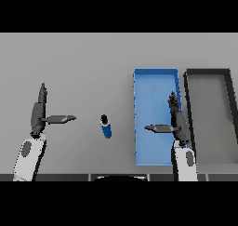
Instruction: Pick up the blue pipe and place it into the blue bin.
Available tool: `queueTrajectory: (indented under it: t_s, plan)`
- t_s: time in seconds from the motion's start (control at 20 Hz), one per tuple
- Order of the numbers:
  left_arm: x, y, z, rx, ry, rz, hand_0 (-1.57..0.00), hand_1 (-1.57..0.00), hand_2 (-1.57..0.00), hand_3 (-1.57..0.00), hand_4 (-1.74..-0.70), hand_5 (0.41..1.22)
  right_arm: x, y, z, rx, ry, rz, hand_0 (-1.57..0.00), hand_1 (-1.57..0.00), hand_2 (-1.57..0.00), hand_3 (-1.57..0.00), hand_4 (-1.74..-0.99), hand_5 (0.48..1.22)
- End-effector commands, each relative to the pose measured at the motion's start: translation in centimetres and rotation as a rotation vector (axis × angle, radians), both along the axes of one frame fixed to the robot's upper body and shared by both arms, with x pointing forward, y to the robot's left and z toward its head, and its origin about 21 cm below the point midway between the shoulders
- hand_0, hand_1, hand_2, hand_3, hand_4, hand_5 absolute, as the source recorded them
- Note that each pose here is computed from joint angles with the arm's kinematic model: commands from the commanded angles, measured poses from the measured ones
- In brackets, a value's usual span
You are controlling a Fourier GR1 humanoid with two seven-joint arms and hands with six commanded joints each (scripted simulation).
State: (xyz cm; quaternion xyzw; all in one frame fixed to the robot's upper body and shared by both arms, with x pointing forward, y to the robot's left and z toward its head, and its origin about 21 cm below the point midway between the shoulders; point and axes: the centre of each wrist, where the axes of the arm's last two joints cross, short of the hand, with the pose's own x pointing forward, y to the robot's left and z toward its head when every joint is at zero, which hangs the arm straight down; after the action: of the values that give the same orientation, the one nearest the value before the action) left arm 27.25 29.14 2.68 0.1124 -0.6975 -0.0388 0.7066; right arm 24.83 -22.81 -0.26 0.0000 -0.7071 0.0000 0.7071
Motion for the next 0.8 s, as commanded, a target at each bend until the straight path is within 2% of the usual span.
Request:
queueTrajectory:
  t_s: [0.0,0.25,0.3,0.4,0.6,0.75]
  plan:
    - [0.0,-0.1,0.0,0.0,-0.006,-0.001,0.0,0.0,0.0,0.0,-0.97,0.593,0.0,-0.1,0.0,0.0,0.0,-0.002,0.0,0.0,0.0,0.0,-1.205,0.629]
    - [-0.4,-0.6,0.0,-0.001,-0.011,-0.003,0.0,0.0,0.0,0.0,-0.97,0.593,-0.1,-0.7,0.1,-0.005,-0.002,-0.004,0.0,0.0,0.0,0.0,-1.205,0.629]
    - [-1.4,0.4,-0.5,0.074,-0.014,-0.128,0.0,0.0,0.0,0.0,-0.97,0.593,-1.1,-2.0,0.4,-0.144,-0.082,0.03,0.0,0.0,0.0,0.0,-1.205,0.629]
    - [-2.1,2.6,-0.8,0.149,0.005,-0.235,0.0,0.0,0.0,0.0,-0.96,0.59,-2.4,-2.9,0.8,-0.277,-0.143,0.075,0.0,0.0,0.0,0.0,-1.197,0.627]
    - [-2.0,3.1,-0.5,0.157,0.005,-0.31,0.0,0.0,0.0,0.0,-0.96,0.594,-2.9,-2.8,1.0,-0.304,-0.13,0.098,0.0,0.0,0.0,0.0,-1.206,0.625]
    - [-2.9,2.7,0.0,0.14,-0.009,-0.42,0.0,0.0,0.0,0.0,-0.98,0.584,-3.1,-2.9,1.1,-0.316,-0.118,0.105,0.0,0.0,0.0,0.0,-1.192,0.621]
